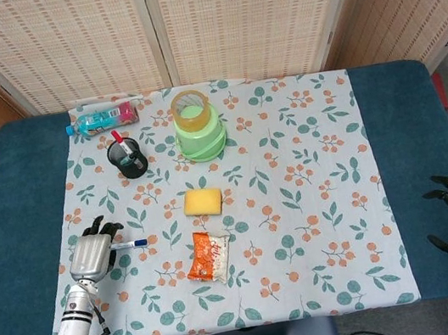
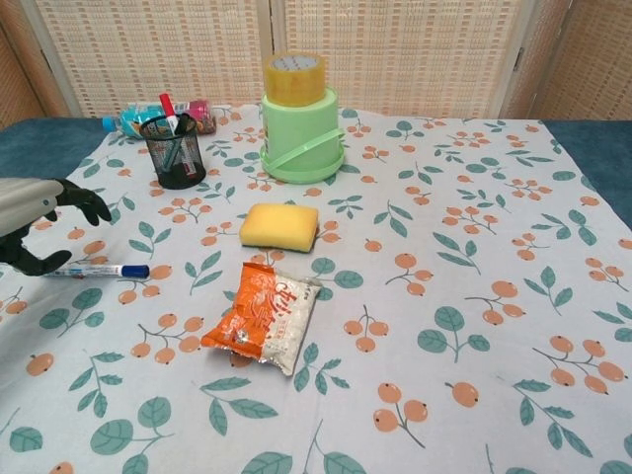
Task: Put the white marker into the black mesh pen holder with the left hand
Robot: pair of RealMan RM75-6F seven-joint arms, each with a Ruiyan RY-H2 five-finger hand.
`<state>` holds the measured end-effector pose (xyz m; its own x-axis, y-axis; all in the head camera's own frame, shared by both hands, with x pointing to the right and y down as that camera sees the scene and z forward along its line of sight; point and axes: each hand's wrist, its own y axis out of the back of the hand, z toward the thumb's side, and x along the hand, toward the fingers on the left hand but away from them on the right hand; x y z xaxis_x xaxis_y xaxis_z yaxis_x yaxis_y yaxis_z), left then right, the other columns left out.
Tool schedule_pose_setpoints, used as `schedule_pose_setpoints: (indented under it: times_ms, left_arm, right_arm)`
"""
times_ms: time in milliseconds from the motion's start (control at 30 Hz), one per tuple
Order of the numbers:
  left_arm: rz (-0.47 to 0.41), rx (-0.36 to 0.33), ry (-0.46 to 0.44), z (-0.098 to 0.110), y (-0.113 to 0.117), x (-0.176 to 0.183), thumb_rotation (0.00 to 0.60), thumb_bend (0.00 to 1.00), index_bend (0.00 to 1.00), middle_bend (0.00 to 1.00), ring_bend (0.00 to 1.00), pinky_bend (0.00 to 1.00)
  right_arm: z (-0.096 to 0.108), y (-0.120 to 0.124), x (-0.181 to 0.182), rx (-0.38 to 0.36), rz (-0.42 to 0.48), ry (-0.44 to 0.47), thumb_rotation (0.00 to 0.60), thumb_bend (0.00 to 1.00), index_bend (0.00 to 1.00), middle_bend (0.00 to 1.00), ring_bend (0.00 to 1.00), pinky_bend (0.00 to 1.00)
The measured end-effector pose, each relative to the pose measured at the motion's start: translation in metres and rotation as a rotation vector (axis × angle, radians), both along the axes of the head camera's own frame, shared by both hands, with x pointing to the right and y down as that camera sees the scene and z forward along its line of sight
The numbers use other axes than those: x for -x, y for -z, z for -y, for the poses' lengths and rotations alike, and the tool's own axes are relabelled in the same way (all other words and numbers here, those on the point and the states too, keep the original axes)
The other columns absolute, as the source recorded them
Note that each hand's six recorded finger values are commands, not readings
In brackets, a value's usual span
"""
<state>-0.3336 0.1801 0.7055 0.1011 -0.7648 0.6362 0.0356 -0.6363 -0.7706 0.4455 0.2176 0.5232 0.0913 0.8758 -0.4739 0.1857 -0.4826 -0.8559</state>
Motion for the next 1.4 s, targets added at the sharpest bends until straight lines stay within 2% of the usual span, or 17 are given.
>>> schedule_pose_setpoints:
  times_ms: [333,733,900,1067,1400]
  left_arm:
    - [0.040,0.058,0.038,-0.009,-0.029,0.009,0.600,0.42,0.34,0.37,0.12,0.28]
    - [0.051,0.058,0.045,-0.012,-0.038,0.007,0.600,0.42,0.39,0.47,0.16,0.30]
    - [0.061,0.055,0.043,-0.015,-0.042,0.006,0.600,0.42,0.42,0.49,0.18,0.30]
    - [0.068,0.034,0.042,-0.014,-0.040,0.006,0.600,0.42,0.44,0.51,0.20,0.31]
    - [0.067,-0.087,0.051,0.008,-0.011,0.009,0.600,0.42,0.44,0.57,0.24,0.34]
  right_arm:
    - [0.001,0.000,-0.003,-0.001,-0.006,-0.010,0.600,0.13,0.30,0.12,0.11,0.00]
    - [0.001,0.003,-0.006,-0.011,-0.005,-0.020,0.600,0.13,0.30,0.12,0.12,0.00]
    - [0.002,0.003,-0.006,-0.009,-0.003,-0.022,0.600,0.13,0.30,0.13,0.15,0.00]
    - [0.003,0.004,-0.008,-0.016,-0.004,-0.027,0.600,0.13,0.30,0.13,0.15,0.00]
    - [0.003,0.004,-0.007,-0.020,-0.003,-0.027,0.600,0.13,0.30,0.13,0.15,0.00]
